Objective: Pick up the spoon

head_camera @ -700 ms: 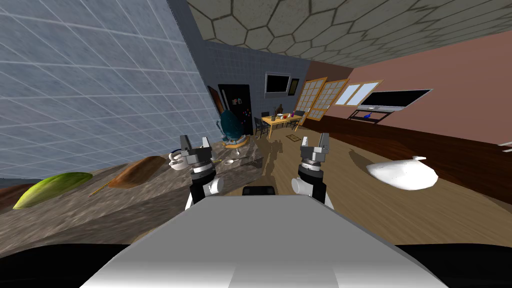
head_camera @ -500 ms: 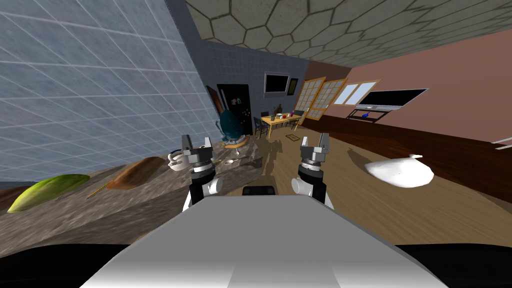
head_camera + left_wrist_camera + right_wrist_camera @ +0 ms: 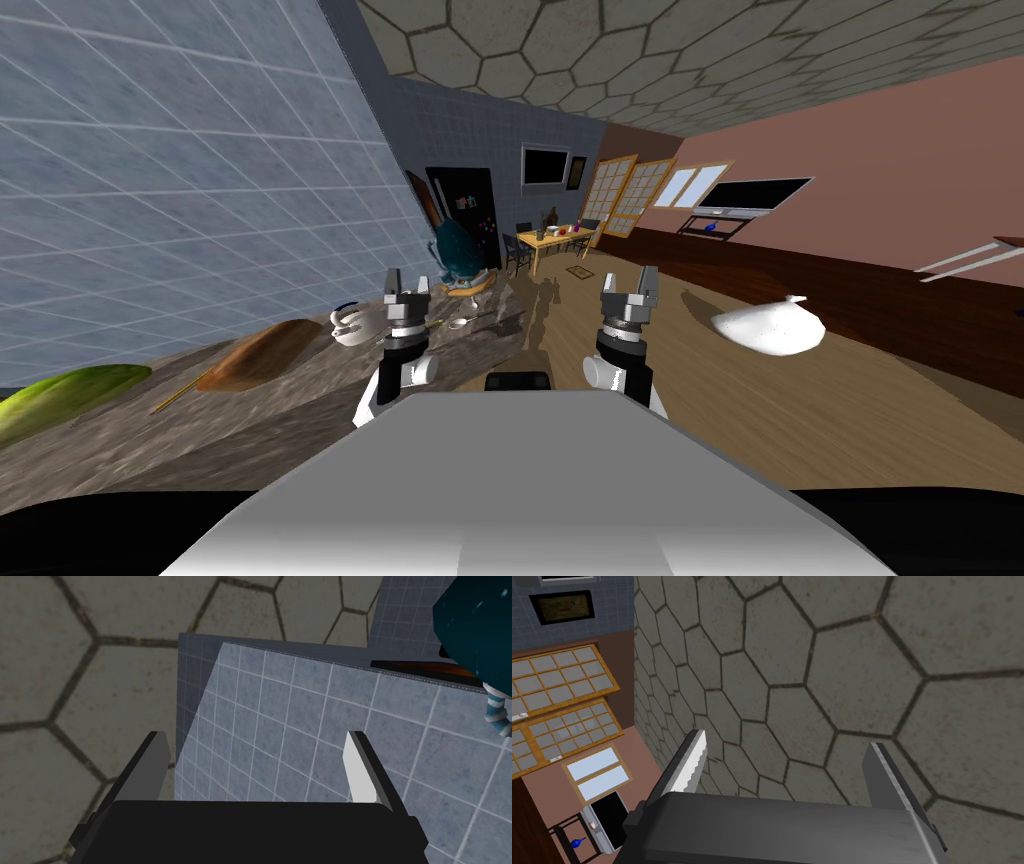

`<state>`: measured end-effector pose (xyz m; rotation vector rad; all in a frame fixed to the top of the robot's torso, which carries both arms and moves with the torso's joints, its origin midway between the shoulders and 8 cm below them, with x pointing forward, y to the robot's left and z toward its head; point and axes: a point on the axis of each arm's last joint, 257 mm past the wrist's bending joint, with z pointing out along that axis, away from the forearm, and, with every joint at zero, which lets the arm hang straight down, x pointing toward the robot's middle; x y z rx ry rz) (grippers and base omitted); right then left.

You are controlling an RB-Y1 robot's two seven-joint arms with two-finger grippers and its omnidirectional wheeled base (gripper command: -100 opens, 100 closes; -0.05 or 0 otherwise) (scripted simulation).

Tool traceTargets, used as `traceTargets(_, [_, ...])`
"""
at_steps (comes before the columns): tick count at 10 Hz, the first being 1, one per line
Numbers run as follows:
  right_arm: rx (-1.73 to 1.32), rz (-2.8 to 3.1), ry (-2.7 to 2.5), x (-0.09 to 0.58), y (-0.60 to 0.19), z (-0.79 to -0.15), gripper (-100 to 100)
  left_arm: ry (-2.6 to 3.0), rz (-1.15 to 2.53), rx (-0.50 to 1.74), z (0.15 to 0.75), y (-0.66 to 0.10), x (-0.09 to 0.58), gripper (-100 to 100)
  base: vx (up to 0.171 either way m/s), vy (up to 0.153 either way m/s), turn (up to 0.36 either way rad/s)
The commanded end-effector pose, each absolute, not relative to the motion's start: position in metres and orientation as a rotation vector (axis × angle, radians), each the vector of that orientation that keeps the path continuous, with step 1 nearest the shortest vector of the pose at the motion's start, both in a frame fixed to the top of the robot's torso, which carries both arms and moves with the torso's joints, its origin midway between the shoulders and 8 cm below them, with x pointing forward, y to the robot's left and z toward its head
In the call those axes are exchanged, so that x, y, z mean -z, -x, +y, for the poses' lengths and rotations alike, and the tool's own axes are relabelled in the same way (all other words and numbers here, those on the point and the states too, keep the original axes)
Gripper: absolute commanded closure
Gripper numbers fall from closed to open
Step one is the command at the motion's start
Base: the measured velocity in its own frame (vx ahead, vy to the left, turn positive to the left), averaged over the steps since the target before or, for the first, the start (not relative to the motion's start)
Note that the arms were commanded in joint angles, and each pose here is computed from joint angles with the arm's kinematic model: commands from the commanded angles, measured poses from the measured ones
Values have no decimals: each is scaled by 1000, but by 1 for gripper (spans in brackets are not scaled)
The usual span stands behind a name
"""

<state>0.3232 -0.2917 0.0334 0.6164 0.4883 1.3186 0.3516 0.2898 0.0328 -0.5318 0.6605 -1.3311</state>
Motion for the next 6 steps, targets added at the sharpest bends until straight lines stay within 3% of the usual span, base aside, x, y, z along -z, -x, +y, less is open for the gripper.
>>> traceTargets(1, [-1319, 488, -616, -33, -323, -292, 0, 543, 720, 1307, 293, -367, -21, -100, -43, 61, -134])
traceTargets(6, [-1319, 488, -617, -33, -323, -292, 0, 612, 880, 1231, 308, -408, 19, -100, -55, 44, -113])
